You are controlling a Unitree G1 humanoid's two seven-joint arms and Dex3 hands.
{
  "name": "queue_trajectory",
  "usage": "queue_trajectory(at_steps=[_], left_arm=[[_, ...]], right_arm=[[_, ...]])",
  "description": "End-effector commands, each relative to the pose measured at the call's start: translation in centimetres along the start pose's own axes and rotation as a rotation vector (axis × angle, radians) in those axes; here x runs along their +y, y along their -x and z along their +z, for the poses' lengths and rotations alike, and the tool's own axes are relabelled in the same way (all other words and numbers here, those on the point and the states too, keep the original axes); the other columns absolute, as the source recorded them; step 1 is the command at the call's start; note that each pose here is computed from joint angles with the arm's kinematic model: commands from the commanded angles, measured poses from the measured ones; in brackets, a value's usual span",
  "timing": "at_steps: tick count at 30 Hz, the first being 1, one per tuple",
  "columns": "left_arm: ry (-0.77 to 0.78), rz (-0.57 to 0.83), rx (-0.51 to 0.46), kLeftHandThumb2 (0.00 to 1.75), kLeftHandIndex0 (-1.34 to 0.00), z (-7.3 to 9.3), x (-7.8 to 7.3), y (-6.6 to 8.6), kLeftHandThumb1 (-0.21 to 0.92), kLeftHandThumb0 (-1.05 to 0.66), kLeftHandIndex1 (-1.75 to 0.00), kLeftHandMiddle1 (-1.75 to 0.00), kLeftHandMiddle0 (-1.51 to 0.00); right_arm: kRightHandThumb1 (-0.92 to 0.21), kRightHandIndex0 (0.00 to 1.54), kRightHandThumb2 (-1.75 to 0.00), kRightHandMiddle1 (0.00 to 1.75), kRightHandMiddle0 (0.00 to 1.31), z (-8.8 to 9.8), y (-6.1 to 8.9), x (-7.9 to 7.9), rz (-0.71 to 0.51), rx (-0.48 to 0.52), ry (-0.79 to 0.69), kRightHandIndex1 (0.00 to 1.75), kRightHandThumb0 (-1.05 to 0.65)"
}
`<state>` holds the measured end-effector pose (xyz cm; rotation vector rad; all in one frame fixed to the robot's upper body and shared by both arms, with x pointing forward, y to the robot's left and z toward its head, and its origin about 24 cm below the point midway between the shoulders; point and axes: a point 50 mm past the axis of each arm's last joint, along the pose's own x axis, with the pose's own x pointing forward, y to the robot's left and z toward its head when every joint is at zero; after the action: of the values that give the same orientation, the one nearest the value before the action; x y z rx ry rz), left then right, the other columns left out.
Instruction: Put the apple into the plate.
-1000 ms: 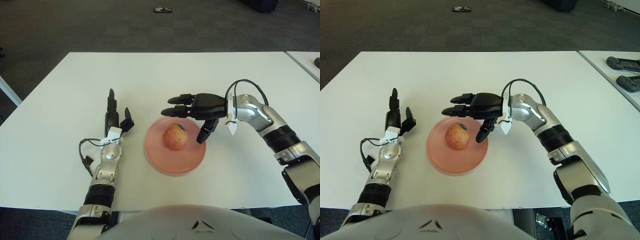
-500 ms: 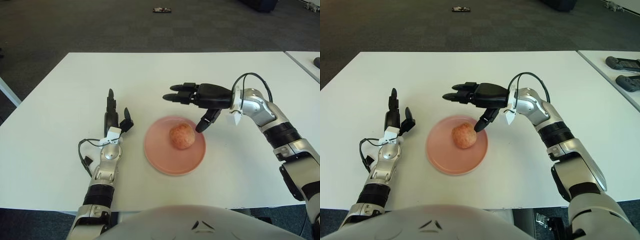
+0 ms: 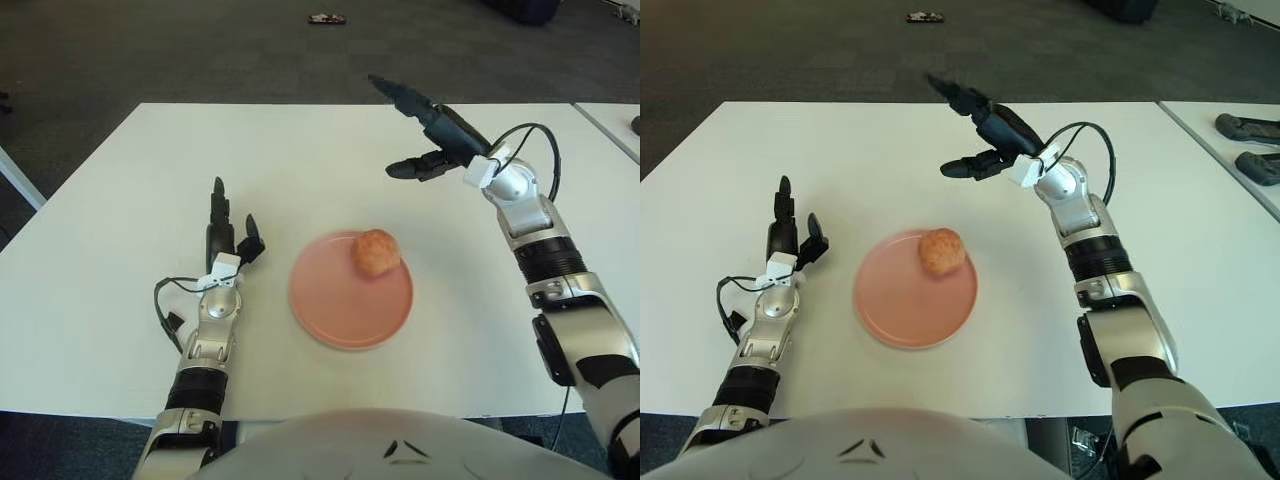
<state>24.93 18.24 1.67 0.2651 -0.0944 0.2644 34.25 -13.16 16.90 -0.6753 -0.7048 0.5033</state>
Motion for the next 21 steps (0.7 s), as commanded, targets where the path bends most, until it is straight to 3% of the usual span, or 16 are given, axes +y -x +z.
queue_trajectory(at_steps=[1,8,16,21], left_arm=[[0.004,0.01,-0.006,0.98,0.0,0.2,0.1,-0.1,0.92,-0.9,-0.04,0.0,0.0],[0.004,0.008,-0.006,0.97,0.0,0.2,0.1,0.0,0.92,-0.91,-0.04,0.0,0.0],[-0.006,0.009,-0.009,0.98,0.0,0.1,0.3,0.1,0.92,-0.91,-0.06,0.0,0.0],[-0.006,0.005,-0.01,0.98,0.0,0.1,0.3,0.2,0.92,-0.91,-0.06,0.0,0.0]], right_arm=[[-0.92,0.0,-0.6,0.0,0.0,-2.2,0.4,0.5,-0.141,0.085,-0.14,0.0,-1.04],[-0.92,0.0,-0.78,0.0,0.0,-4.3,1.6,1.0,-0.309,0.179,-0.323,0.0,-0.97],[-0.92,0.01,-0.97,0.02,0.02,-5.1,3.5,4.3,-0.376,0.269,-0.451,0.0,-0.93],[-0.92,0.02,-1.0,0.04,0.03,-5.5,4.4,5.4,-0.389,0.323,-0.486,0.01,-0.93]])
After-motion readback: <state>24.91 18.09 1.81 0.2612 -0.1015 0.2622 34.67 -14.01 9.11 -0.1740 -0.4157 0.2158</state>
